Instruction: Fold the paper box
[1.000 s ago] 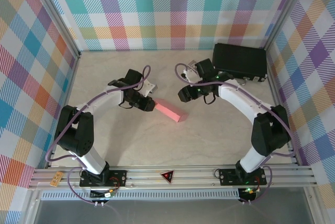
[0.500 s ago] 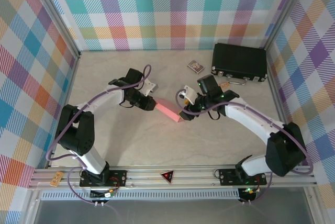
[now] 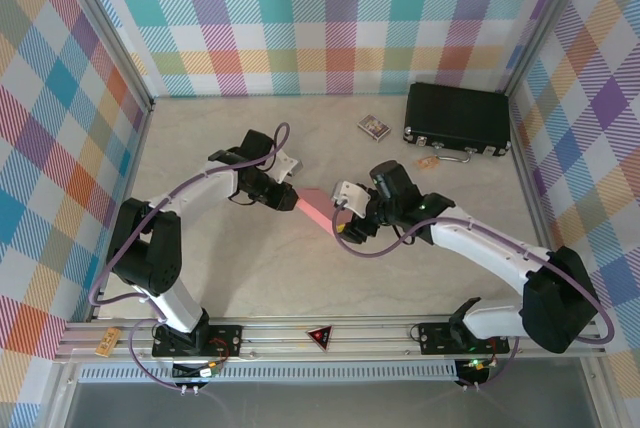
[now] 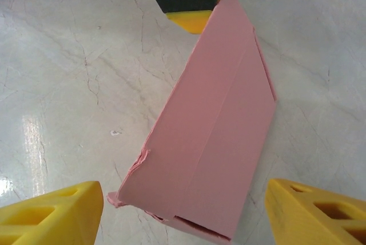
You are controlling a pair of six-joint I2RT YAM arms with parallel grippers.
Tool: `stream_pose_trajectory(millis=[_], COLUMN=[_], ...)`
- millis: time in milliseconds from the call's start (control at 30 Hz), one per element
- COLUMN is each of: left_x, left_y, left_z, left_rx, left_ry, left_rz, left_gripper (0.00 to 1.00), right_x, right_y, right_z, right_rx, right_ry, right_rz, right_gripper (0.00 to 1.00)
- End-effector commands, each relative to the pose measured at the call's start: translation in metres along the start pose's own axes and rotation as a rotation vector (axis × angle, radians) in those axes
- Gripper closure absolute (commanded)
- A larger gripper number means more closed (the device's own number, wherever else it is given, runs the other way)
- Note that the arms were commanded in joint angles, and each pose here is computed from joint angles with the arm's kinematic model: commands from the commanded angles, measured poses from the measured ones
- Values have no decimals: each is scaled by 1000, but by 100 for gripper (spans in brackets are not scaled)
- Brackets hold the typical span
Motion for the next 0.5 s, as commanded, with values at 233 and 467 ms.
stream_pose_trajectory(millis=[233,467], left_x=[-5,2], left_y=[4,-8], left_z=[1,6], left_rx=[3,-3], left_ry=[-12,18], left_rz=[11,-9], left_gripper=[80,79], right_x=[13,16], right_y=[-5,-15], right_z=[14,21], right_rx=[21,49], right_ry=[-38,-36], right_rz=[-54,-32], right_gripper=[25,25])
Point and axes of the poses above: each hand's point on the last joint's axis, 136 mm out from that joint toward the fingers, its own z axis out along the fingers, its own x axis along the line the jaws close on, y = z × x, the point moved 3 cm from there along -z, back along the fingers, and after that the axes turned 9 degrees about -z, right-handed, at the moved point
